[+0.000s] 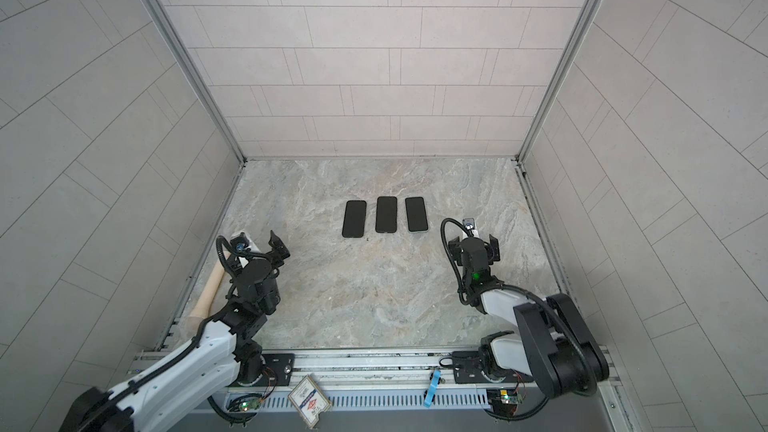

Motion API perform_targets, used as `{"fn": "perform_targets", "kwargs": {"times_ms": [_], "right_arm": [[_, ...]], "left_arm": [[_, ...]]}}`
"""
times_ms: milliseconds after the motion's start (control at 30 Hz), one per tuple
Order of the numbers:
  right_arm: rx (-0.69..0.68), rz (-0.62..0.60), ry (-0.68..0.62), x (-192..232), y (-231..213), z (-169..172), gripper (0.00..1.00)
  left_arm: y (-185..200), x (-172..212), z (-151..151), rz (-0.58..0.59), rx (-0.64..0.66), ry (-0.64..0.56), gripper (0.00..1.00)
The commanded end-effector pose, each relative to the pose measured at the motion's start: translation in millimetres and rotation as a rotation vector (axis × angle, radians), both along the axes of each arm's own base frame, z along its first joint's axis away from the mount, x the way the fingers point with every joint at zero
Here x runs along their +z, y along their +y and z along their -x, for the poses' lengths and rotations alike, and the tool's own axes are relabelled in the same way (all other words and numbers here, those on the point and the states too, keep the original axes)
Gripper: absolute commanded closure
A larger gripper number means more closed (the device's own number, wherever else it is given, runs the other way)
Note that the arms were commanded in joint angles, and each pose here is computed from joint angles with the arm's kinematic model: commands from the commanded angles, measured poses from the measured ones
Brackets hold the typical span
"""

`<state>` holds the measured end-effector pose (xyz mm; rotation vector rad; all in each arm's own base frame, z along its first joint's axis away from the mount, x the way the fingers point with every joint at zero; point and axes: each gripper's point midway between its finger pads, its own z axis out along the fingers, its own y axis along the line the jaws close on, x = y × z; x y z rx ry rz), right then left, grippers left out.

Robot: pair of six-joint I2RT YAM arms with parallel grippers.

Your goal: Put the phone into the phone case

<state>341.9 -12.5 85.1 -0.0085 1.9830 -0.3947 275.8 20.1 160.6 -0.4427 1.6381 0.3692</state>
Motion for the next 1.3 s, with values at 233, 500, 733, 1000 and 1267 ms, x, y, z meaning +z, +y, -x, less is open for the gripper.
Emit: {"fn": "perform_targets", "kwargs": {"times_ms": [233,500,733,1000,1267], "right_arm": [[0.031,-0.041,-0.098,11,3,-31,0.0],[0.032,-0.045,-0.081,10,2,-32,0.0],[0.031,-0.047,-0.081,10,1,-34,0.0],[0.025,-0.082,-0.03,5,-4,-45,0.0],[0.02,-0.168,0.016,-2,-15,-53,0.0]], "left_arm": [[-7,-12,-39,-0.277,0.1,0.077,0.0],[7,-32,-87,-0.268,0.086,0.166,0.0],[18,-45,-100,-0.158,-0.001,0.208,0.0],[13,-61,-105,-0.125,-0.086,0.203,0.0],[24,-67,-111,-0.056,-0.1,0.237,0.0]]}}
